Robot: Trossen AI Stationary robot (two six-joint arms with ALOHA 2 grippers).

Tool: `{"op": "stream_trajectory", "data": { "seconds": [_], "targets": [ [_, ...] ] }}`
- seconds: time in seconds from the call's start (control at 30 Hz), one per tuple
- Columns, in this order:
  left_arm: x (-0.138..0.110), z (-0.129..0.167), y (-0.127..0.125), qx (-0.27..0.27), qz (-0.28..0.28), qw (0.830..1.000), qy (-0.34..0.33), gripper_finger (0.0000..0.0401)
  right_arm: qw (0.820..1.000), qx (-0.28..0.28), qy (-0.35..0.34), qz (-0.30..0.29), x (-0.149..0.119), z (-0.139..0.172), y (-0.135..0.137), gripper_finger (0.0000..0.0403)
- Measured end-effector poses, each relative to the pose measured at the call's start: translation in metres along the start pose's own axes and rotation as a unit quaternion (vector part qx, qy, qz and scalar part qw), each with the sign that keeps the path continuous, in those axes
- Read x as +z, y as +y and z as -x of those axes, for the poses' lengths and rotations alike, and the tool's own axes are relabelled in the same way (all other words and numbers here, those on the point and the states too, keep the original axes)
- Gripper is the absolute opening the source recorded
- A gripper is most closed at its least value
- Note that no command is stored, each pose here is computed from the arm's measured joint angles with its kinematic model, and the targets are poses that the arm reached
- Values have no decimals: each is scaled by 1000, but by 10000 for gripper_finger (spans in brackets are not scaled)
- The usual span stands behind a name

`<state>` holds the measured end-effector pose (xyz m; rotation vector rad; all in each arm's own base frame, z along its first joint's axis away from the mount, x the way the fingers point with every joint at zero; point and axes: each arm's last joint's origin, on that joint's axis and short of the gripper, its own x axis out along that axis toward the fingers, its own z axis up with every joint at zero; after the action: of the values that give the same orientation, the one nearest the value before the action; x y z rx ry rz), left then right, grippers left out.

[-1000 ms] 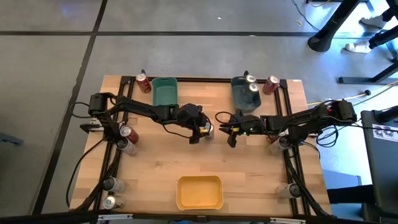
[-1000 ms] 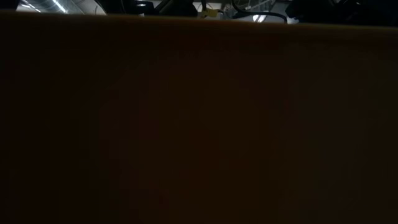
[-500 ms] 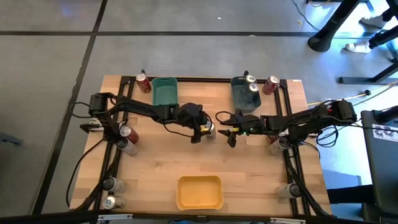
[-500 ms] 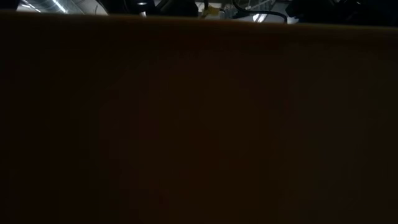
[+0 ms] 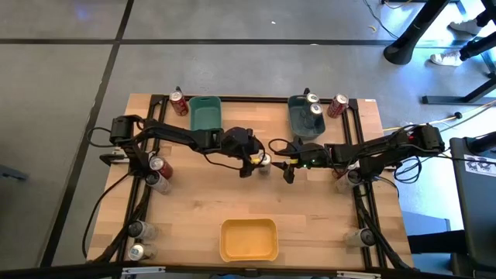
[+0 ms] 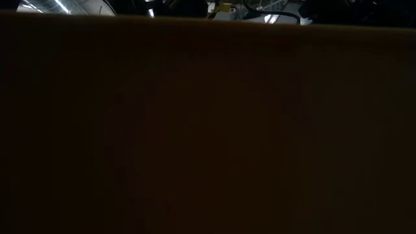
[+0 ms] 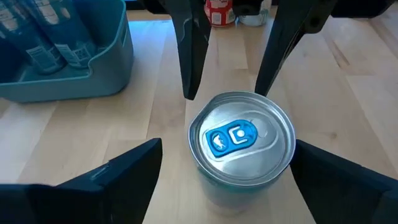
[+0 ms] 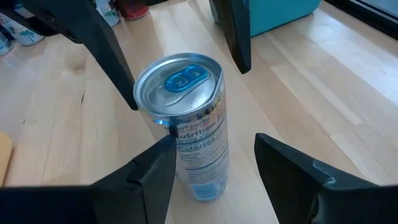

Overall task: Sort soda cans
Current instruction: Put the top blue soda can into the blue bin

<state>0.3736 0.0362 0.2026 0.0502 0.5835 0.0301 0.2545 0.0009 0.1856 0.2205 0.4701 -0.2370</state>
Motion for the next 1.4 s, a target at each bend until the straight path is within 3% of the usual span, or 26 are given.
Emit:
{"op": "stream_trajectory", "data": {
  "seconds": [0.17, 0.5, 0.73, 0.9, 1.0, 1.17, 1.27, 1.4],
  "targets": [
    [5, 8, 0, 1, 0, 1000, -4, 339, 1000, -1, 4, 1, 2, 0, 1, 218],
    [21, 69, 6, 29, 16, 999, 33, 339, 999, 5, 10, 31, 55, 19, 12, 218],
    [10, 107, 6, 46, 48, 994, 85, 339, 1000, -13, -4, 20, 57, 13, 13, 218],
    [-17, 123, 3, 58, 70, 990, 107, 335, 999, -14, -32, -21, 63, 11, 15, 221],
    [-29, 132, 4, 73, 78, 990, 95, 326, 998, -9, -46, -38, 79, 13, 19, 240],
    [-32, 142, 10, 87, 86, 991, 50, 318, 995, -43, -13, -92, 95, 7, 14, 300],
    [-35, 143, 12, 92, 88, 991, 46, 318, 997, -41, -6, -66, 101, 1, 15, 329],
    [-40, 140, 12, 91, 88, 991, 53, 318, 999, 2, 34, -42, 94, -4, 19, 350]
  ]
}}
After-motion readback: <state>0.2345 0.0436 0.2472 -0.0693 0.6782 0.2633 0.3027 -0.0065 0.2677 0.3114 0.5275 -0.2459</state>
